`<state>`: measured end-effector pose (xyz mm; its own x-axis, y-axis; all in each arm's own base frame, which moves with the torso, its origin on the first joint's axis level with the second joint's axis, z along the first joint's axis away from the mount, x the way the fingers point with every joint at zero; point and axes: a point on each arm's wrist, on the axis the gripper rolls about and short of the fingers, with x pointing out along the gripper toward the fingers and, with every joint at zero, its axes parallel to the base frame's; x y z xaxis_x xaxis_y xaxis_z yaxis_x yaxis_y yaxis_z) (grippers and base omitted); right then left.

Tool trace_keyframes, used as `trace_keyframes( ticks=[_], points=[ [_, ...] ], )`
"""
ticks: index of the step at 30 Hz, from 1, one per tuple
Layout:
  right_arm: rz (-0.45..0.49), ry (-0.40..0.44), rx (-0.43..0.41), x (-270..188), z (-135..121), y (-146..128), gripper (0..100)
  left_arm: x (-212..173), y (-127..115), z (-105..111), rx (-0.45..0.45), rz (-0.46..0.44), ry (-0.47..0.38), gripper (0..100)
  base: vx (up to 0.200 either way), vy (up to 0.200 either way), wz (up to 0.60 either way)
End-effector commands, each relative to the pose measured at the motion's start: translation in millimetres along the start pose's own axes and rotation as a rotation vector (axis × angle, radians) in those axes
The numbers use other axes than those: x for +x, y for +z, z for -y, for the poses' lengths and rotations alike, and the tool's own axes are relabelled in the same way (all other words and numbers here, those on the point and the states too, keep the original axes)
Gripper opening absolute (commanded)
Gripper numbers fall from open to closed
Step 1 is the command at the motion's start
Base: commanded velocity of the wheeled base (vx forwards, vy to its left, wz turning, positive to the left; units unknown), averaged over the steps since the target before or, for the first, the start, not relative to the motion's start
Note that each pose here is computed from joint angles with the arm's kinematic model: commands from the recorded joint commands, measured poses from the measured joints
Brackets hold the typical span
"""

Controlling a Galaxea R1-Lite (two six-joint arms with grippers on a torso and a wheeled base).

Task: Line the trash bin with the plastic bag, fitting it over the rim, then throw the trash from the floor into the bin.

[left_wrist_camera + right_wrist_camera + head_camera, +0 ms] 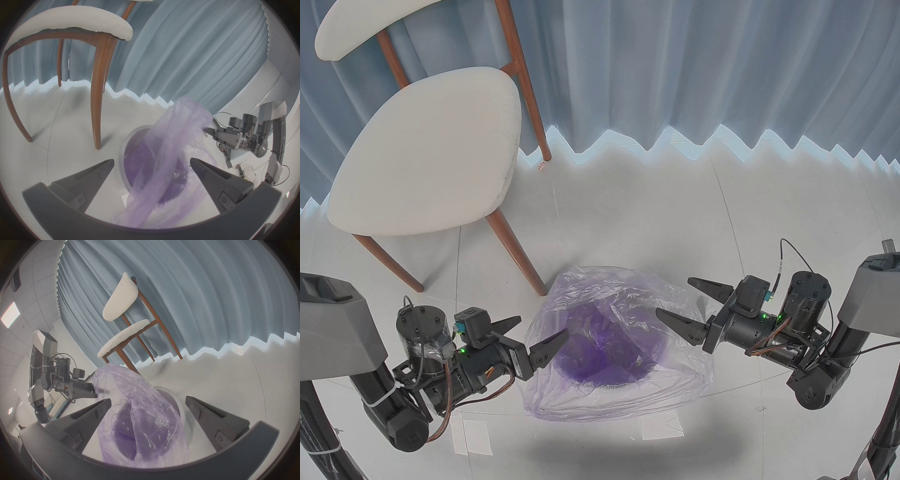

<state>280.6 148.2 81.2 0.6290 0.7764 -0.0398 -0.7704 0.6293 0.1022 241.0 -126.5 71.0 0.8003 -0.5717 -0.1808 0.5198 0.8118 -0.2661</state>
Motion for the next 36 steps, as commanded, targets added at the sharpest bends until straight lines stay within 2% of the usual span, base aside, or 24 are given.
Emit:
trace_keyframes(
  ticks=[1,14,15,17,18,25,31,36],
  points=[
    [0.001,0.0,-0.003,8.9,6.0,-7.9,100,19.0,-0.6,-6.6,0.005,0.024,0.014,100,0.0,0.0,0.0],
    [0.004,-0.047,0.0,15.0,26.8,-15.0,100,22.9,-1.9,-10.0,0.0,0.024,0.027,100,0.0,0.0,0.0],
    [0.003,-0.047,0.002,14.7,26.7,-15.3,100,23.1,-2.3,-10.2,0.0,0.023,0.028,0,0.0,0.0,0.0],
    [-0.001,-0.048,0.011,14.0,26.4,-16.1,100,25.7,-3.3,-11.5,-0.005,0.023,0.033,0,0.0,0.0,0.0],
    [0.002,-0.047,0.018,14.8,26.8,-15.8,0,26.1,-3.3,-12.0,-0.007,0.023,0.035,0,0.0,0.0,0.0],
    [0.013,-0.062,0.135,12.9,32.1,-14.0,0,24.1,-5.1,-13.3,-0.014,0.012,0.033,0,0.0,0.0,0.0],
    [0.059,-0.104,0.298,9.0,49.5,-6.5,0,28.7,7.4,-22.0,-0.15,0.058,0.002,0,0.0,0.0,0.0],
    [0.076,-0.103,0.39,9.5,50.9,-3.7,0,28.5,6.7,-19.1,-0.171,0.053,-0.011,0,0.0,0.0,0.0]
  ],
)
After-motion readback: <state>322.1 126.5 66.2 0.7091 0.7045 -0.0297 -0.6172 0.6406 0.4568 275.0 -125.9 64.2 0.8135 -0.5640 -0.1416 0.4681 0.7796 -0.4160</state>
